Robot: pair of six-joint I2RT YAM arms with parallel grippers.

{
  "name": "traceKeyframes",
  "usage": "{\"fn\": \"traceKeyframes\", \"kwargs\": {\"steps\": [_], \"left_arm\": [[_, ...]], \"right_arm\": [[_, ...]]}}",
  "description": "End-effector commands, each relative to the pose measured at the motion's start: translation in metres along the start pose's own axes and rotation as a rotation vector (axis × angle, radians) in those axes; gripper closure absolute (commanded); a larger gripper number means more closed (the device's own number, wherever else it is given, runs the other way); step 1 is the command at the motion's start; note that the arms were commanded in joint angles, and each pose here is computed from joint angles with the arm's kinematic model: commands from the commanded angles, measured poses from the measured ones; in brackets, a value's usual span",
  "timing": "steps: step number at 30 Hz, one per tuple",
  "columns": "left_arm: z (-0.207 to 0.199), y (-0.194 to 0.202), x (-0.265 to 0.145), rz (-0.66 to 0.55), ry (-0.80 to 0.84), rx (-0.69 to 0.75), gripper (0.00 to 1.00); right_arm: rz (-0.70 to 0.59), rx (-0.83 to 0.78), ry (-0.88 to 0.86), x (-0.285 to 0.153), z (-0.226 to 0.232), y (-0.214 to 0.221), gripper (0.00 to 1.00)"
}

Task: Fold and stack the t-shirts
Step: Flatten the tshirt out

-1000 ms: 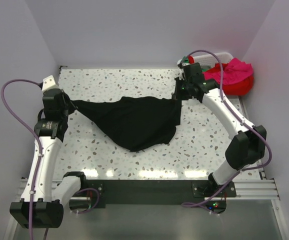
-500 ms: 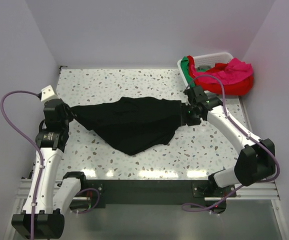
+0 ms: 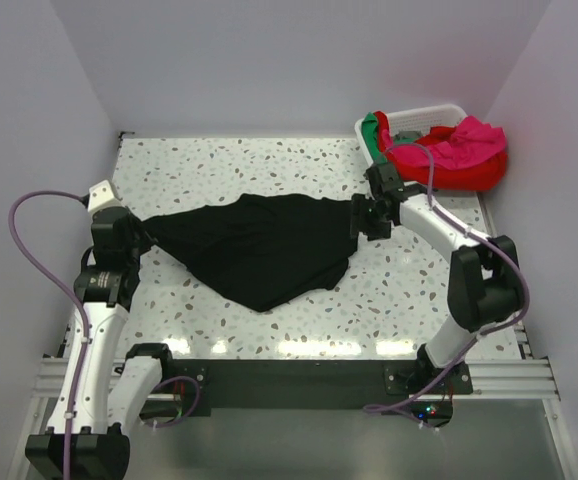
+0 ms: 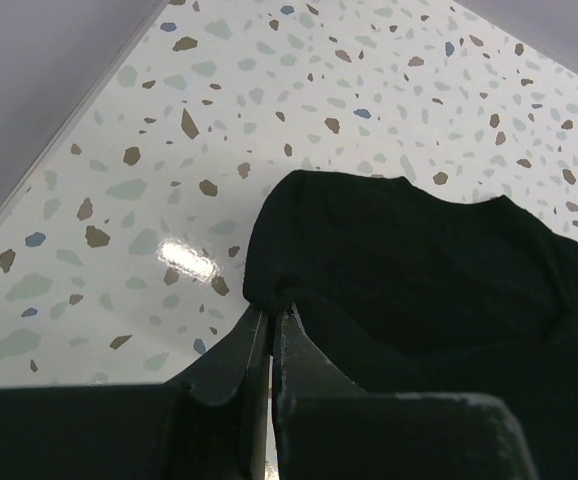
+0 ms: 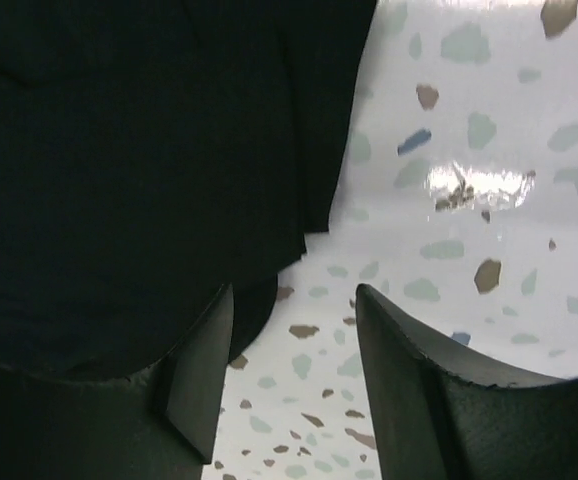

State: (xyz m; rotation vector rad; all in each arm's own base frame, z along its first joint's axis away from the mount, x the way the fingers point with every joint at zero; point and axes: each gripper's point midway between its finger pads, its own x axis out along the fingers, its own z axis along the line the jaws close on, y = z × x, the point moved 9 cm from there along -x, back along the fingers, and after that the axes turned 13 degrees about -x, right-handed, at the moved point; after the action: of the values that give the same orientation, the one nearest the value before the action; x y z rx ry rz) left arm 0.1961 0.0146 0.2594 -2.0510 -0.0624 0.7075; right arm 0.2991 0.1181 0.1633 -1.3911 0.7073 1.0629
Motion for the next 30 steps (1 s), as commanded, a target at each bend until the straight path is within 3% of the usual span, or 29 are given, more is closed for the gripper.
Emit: {"fn": "traceKeyframes", "kwargs": {"steps": [1,13,17,30], "left_arm": [[-0.001,0.0,-0.002,-0.005,0.023,-0.028,1.0],[-0.001,0.001,-0.008,0.005,0.042,-0.039,1.0],[0.0,0.001,-0.009,0.006,0.038,-0.038,1.0],[-0.001,0.004,-0.005,0.016,0.033,-0.052,1.0]], "right_arm": [[-0.19,-0.005,-0.063,0.004,0.008,-0.054,0.44],[-0.159,-0.059,-0.045,0.067,0.008,-0.1,0.53],[-0.133,-0.064,-0.026,0.073,0.006,-0.1,0.59],[-0.05,-0.063,0.009,0.081,-0.001,-0.071,0.61]]}}
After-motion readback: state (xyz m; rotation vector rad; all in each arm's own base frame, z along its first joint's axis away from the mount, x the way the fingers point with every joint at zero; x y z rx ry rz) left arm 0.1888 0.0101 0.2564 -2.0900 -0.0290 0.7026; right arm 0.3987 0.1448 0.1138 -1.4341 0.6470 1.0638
